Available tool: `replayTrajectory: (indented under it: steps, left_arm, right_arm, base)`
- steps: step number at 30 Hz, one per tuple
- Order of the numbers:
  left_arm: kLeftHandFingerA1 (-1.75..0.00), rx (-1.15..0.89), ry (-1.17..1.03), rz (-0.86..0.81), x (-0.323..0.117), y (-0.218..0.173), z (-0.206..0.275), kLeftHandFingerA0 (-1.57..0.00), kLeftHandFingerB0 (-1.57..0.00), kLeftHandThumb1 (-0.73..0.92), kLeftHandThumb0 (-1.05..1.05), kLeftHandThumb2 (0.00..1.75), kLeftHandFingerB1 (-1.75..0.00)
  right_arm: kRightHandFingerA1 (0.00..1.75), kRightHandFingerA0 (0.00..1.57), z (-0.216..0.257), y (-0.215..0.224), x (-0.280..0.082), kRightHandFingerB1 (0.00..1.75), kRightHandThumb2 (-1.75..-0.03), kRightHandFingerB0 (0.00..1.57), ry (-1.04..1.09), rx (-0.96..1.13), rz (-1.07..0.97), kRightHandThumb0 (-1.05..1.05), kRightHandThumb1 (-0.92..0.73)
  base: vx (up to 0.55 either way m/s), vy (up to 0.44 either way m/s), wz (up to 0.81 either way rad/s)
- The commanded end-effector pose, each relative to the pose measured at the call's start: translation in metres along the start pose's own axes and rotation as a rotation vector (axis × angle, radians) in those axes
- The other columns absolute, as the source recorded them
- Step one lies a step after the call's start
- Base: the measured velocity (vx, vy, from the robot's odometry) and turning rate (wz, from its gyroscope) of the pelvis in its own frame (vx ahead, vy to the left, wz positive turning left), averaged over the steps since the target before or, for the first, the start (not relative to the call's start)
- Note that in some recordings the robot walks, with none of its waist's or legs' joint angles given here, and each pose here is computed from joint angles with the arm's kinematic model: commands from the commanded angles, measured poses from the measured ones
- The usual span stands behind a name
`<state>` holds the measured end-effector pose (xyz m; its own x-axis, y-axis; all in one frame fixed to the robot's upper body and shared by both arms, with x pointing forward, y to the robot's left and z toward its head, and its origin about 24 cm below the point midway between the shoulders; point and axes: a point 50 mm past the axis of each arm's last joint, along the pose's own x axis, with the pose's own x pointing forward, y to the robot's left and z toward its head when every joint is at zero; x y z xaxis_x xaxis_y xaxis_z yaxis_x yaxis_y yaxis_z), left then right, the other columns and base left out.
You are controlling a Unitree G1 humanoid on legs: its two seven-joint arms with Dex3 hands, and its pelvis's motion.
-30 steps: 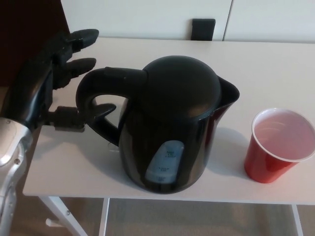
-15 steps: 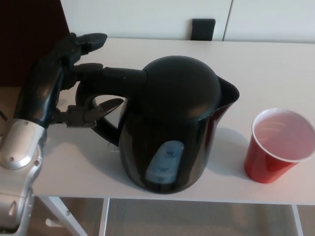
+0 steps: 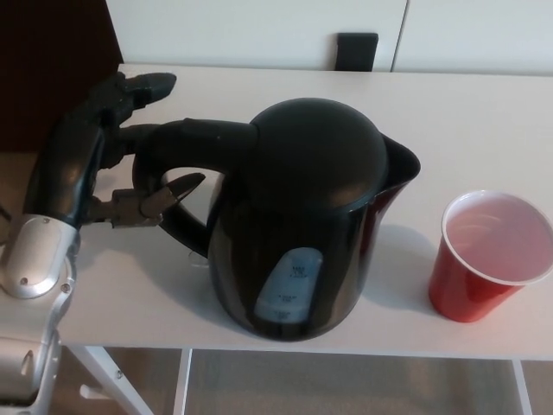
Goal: The robot walk towards a table in front and uses its left hand to pick up the pot from the base and pour water to the cup on the right hand side
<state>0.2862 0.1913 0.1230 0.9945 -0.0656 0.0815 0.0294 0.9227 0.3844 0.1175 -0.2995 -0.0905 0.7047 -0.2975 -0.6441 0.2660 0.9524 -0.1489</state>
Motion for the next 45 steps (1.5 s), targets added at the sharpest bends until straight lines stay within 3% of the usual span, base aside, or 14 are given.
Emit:
replayTrajectory:
  steps: [1, 9, 25, 27, 28, 31, 32, 33, 38, 39, 45]
  left_arm:
    - [-0.54, 0.024, -0.005, 0.013, 0.004, 0.006, -0.001, -0.44, -0.37, 0.35, -0.43, 0.65, -0.47]
    - [-0.52, 0.044, 0.013, 0.018, 0.010, 0.005, -0.006, -0.44, -0.37, 0.37, -0.42, 0.64, -0.46]
    - [-0.50, 0.036, -0.010, -0.005, 0.012, -0.009, -0.001, -0.46, -0.37, 0.38, -0.45, 0.65, -0.44]
    - [-0.48, 0.042, -0.010, -0.021, 0.012, -0.013, 0.000, -0.45, -0.35, 0.40, -0.42, 0.64, -0.43]
    - [-0.43, 0.043, -0.014, -0.025, 0.012, -0.015, 0.001, -0.49, -0.42, 0.48, -0.33, 0.54, -0.38]
    - [-0.43, 0.043, -0.019, -0.033, 0.013, -0.017, 0.002, -0.49, -0.42, 0.48, -0.33, 0.54, -0.38]
    - [-0.97, 0.054, -0.014, -0.045, 0.014, -0.019, 0.003, -0.68, -0.68, 0.52, -0.17, 0.55, -0.89]
    - [-1.61, 0.060, -0.010, -0.056, 0.016, -0.021, 0.005, -0.69, -0.62, 0.58, -0.16, 0.50, -1.45]
    - [-1.61, 0.063, -0.010, -0.058, 0.017, -0.021, 0.005, -0.69, -0.62, 0.58, -0.16, 0.50, -1.45]
    - [-1.75, 0.046, 0.009, -0.171, 0.018, -0.025, 0.010, -0.89, -0.71, 0.59, -0.11, 0.54, -1.75]
    - [-1.75, 0.021, -0.019, -0.210, 0.013, -0.031, 0.013, -0.87, -0.67, 0.64, -0.03, 0.54, -1.75]
  right_arm:
    - [0.57, 0.35, 0.002, -0.008, 0.004, 0.50, -0.87, 0.19, 0.017, 0.043, 0.007, -0.10, -0.44]
    - [0.54, 0.29, 0.004, -0.008, 0.006, 0.50, -0.87, 0.20, 0.008, 0.065, 0.011, -0.10, -0.43]
    - [0.59, 0.38, 0.013, -0.005, 0.011, 0.50, -0.87, 0.20, -0.014, 0.056, 0.015, -0.10, -0.43]
    - [0.57, 0.34, 0.015, -0.004, 0.012, 0.50, -0.87, 0.20, -0.017, 0.068, 0.015, -0.09, -0.43]
    - [0.57, 0.35, 0.015, -0.004, 0.012, 0.50, -0.87, 0.20, -0.018, 0.070, 0.014, -0.09, -0.43]
    - [0.57, 0.35, 0.017, -0.004, 0.012, 0.50, -0.87, 0.20, -0.020, 0.072, 0.012, -0.09, -0.43]
    - [0.58, 0.37, 0.019, -0.003, 0.013, 0.50, -0.88, 0.20, -0.026, 0.075, 0.016, -0.09, -0.44]
    - [0.58, 0.37, 0.021, -0.001, 0.014, 0.50, -0.88, 0.20, -0.031, 0.075, 0.018, -0.09, -0.44]
    - [0.58, 0.37, 0.021, -0.001, 0.014, 0.50, -0.88, 0.20, -0.031, 0.075, 0.018, -0.09, -0.44]
    - [0.58, 0.38, 0.025, 0.000, 0.016, 0.51, -0.87, 0.22, -0.041, 0.082, 0.013, -0.10, -0.43]
    - [0.58, 0.37, 0.029, 0.000, 0.016, 0.51, -0.87, 0.22, -0.054, 0.056, 0.013, -0.13, -0.43]
  base:
    - [0.00, 0.000, 0.00]
    - [0.00, 0.000, 0.00]
    - [0.00, 0.000, 0.00]
    - [0.00, 0.000, 0.00]
    - [0.00, 0.000, 0.00]
    - [0.00, 0.000, 0.00]
    - [0.00, 0.000, 0.00]
    - [0.00, 0.000, 0.00]
    - [0.00, 0.000, 0.00]
    - [0.00, 0.000, 0.00]
    - [0.00, 0.000, 0.00]
